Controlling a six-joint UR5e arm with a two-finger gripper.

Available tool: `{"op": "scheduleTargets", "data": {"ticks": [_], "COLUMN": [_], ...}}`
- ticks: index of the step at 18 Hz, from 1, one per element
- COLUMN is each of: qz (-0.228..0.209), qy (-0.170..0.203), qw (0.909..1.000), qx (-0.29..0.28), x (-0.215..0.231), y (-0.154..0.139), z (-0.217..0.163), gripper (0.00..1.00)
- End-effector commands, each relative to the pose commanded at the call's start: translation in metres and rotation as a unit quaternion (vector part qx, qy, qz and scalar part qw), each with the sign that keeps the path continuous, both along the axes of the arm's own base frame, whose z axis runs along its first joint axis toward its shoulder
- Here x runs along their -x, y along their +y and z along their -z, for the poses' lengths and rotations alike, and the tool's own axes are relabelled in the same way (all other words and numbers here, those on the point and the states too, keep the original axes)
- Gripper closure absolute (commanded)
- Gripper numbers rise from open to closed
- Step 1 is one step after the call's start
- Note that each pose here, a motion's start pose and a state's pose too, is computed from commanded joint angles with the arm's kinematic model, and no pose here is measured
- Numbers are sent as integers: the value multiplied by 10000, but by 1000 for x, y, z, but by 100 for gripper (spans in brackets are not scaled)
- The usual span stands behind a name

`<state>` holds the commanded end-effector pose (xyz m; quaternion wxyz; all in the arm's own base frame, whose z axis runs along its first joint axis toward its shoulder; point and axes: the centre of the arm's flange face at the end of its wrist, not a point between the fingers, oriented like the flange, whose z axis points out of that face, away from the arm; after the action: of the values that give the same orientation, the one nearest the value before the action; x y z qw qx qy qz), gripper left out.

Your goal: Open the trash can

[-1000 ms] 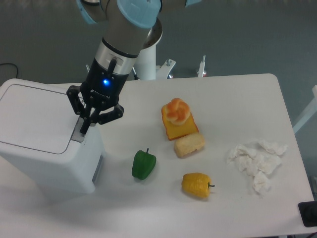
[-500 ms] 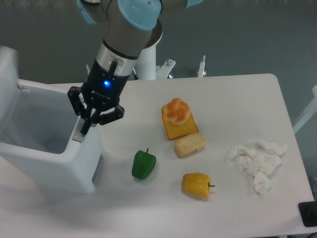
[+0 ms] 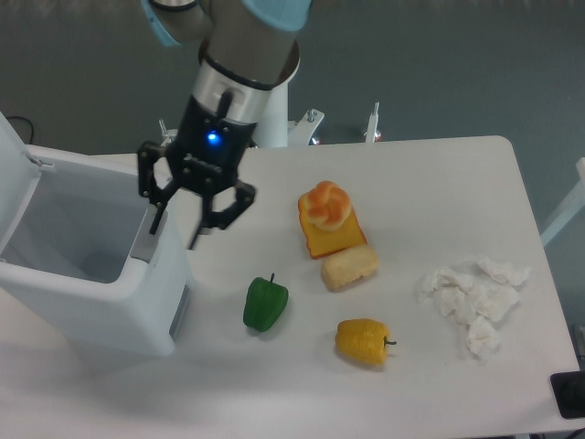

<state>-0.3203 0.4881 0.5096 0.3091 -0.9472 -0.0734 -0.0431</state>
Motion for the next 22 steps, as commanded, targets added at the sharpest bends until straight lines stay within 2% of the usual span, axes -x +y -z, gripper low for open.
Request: {"op": "scheduleTargets", "data": {"ticks": [3,8,10,12,14,15,19,22], "qz": [332,613,912,1223,1360,1364,1308,1662], "qy": [830,1211,1431,1660,1668,1635,1362,1425], "qw": [9947,9827,9711,9543,9426,9401,9409,9336], "qx": [501,1257,1680,2163,2552,2661,2813,2836], "x": [35,96,118,135,147,151,193,218], "y": [-22,-45,-51,-55,-57,-57,-77,-91], "z": [12,59,81,96,117,126,166,175], "gripper": [0,0,0,0,0,0,0,0]}}
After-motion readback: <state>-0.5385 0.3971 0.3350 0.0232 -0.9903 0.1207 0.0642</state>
